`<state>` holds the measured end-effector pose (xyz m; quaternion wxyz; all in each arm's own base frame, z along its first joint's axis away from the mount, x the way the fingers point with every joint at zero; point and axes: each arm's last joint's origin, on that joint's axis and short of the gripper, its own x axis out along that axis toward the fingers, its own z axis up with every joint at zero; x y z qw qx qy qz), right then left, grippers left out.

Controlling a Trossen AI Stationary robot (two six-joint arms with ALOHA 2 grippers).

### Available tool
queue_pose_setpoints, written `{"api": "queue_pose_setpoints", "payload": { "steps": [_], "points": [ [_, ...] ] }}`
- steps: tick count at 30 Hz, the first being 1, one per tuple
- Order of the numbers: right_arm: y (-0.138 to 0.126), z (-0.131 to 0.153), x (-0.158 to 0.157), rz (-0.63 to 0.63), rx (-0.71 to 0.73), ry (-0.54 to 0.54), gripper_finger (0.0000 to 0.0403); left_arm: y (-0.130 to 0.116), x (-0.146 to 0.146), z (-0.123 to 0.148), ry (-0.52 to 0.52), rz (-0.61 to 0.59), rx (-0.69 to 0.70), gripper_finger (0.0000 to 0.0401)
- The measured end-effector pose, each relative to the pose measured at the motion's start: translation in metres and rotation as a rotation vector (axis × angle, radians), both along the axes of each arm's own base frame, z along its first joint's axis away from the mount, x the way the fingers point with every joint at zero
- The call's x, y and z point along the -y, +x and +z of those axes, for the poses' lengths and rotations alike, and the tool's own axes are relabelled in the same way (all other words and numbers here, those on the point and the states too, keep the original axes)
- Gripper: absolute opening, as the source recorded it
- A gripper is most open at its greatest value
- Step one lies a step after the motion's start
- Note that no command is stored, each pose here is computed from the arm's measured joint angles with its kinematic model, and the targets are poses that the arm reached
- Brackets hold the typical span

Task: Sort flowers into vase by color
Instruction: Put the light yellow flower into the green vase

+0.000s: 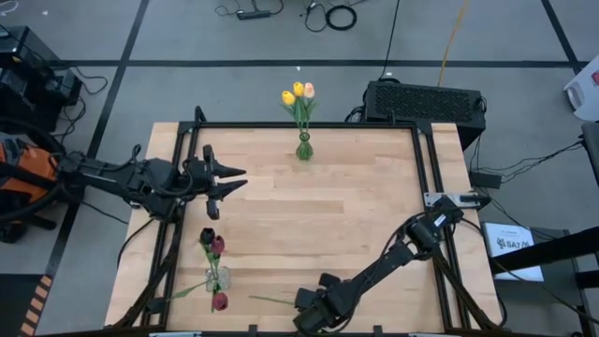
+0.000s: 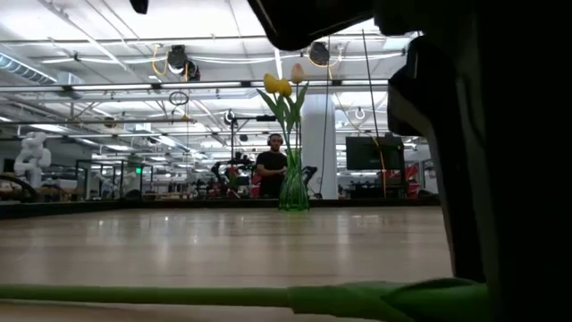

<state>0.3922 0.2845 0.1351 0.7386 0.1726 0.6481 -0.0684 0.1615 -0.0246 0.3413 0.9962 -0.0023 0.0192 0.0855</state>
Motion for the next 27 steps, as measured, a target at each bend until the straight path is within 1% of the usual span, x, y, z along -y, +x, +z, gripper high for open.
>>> {"api": "queue_pose_setpoints", "payload": {
  "steps": [3, 6, 7, 8, 9, 11, 12, 14, 15, 17, 20, 24, 27],
  "points": [
    [-0.001, -0.004, 0.000, 0.039, -0.024, -0.005, 0.0084, 0.001, -0.003, 0.000, -0.003, 0.002, 0.003, 0.0118],
    [-0.002, -0.002, 0.003, 0.040, -0.030, -0.031, 0.0024, 0.001, -0.006, 0.002, -0.005, -0.001, 0.008, 0.0118],
    [-0.003, 0.001, 0.005, 0.035, -0.028, -0.045, 0.0013, 0.001, -0.007, 0.004, -0.006, -0.001, 0.012, 0.0118],
    [-0.004, 0.004, 0.007, 0.033, -0.028, -0.065, 0.0011, 0.002, -0.008, 0.007, -0.004, 0.002, 0.018, 0.0118],
    [-0.008, 0.010, 0.011, 0.035, -0.040, -0.111, 0.0011, 0.002, -0.010, 0.009, 0.004, 0.010, 0.022, 0.0118],
    [-0.020, 0.021, 0.025, 0.036, -0.092, -0.264, 0.0009, 0.004, -0.013, 0.016, 0.027, 0.029, 0.026, 0.0118],
    [-0.022, 0.030, 0.032, 0.029, -0.094, -0.318, 0.0006, 0.005, -0.015, 0.019, 0.039, 0.040, 0.024, 0.0118],
    [-0.026, 0.059, 0.048, 0.005, -0.076, -0.364, 0.0004, 0.011, -0.018, 0.025, 0.044, 0.045, 0.020, 0.0118],
    [-0.032, 0.076, 0.058, 0.001, -0.098, -0.394, 0.0004, 0.014, -0.019, 0.029, 0.043, 0.038, 0.023, 0.0118],
    [-0.040, 0.102, 0.075, -0.002, -0.118, -0.413, 0.0003, 0.021, -0.020, 0.033, 0.042, 0.005, 0.009, 0.0118],
    [-0.048, 0.129, 0.095, -0.006, -0.117, -0.437, 0.0002, 0.037, -0.019, 0.038, 0.040, -0.051, -0.035, 0.0118],
    [-0.058, 0.175, 0.126, 0.024, -0.018, -0.404, 0.0001, 0.059, -0.016, 0.042, 0.037, -0.117, -0.117, 0.0118],
    [-0.064, 0.197, 0.149, -0.018, 0.005, -0.334, 0.0001, 0.073, -0.013, 0.048, 0.028, -0.180, -0.168, 0.0118]
  ]
}}
